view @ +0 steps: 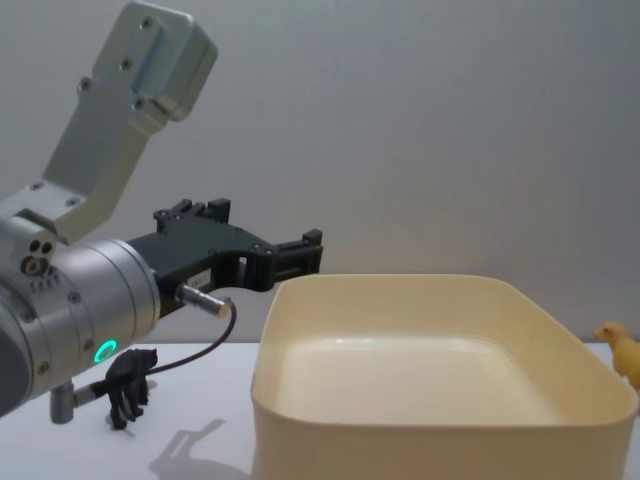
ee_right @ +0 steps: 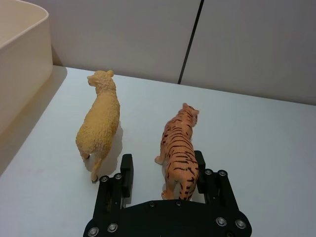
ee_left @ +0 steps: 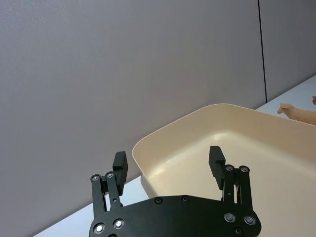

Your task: Pick up the toy alternately with two hands and place it into the central storage box.

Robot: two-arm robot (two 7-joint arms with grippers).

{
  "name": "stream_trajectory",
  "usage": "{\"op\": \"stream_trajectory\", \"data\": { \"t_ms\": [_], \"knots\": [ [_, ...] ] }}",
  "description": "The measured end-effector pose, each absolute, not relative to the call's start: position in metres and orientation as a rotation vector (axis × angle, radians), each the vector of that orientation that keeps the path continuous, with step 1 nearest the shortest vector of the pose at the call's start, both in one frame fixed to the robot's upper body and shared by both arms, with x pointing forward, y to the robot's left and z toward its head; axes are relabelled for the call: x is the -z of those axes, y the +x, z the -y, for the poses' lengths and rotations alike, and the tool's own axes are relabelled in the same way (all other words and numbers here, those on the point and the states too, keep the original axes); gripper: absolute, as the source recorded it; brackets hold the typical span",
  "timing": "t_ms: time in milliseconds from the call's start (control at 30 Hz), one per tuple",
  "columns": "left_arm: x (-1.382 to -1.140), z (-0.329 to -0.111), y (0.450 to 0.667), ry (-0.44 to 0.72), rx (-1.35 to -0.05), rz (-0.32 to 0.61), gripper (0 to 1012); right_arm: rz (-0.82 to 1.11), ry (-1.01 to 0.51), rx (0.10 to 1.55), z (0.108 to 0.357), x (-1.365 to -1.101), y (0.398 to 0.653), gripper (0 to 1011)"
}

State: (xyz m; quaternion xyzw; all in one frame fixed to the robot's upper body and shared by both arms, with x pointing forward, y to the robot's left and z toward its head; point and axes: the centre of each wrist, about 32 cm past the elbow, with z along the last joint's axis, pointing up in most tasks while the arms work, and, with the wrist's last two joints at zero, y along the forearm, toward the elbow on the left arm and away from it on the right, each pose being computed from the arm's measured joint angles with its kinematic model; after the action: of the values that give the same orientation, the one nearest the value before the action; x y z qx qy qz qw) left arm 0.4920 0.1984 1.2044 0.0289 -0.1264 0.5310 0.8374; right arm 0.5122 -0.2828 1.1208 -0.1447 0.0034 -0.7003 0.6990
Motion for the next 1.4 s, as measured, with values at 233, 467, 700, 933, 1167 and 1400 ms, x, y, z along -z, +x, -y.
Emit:
{"op": "stream_trajectory", "data": {
  "t_ms": [233, 467, 700, 933, 1167, 1400],
  "knots": [
    [-1.204, -0.198, 0.492, 0.061, -1.124, 0.268, 1001, -0.002, -0.330, 1.557, 0.281, -1.119, 0.516, 503],
    [-1.204, -0.198, 0.492, 0.061, -1.124, 0.268, 1001, 0.003, -0.330, 1.556, 0.280, -1.118, 0.517, 291],
    [-1.204, -0.198, 0.492, 0.061, -1.124, 0.268, 1001, 0.025, -0.315, 1.566, 0.284, -1.119, 0.512, 275],
    [-1.204, -0.198, 0.492, 0.061, -1.124, 0.268, 1001, 0.089, -0.269, 1.566, 0.293, -1.126, 0.501, 275],
    [-1.204, -0.198, 0.492, 0.061, -1.124, 0.268, 1001, 0.148, -0.214, 1.532, 0.305, -1.141, 0.486, 275],
    [-1.204, -0.198, 0.492, 0.061, -1.124, 0.268, 1001, 0.179, -0.154, 1.467, 0.313, -1.160, 0.473, 275]
  ]
}}
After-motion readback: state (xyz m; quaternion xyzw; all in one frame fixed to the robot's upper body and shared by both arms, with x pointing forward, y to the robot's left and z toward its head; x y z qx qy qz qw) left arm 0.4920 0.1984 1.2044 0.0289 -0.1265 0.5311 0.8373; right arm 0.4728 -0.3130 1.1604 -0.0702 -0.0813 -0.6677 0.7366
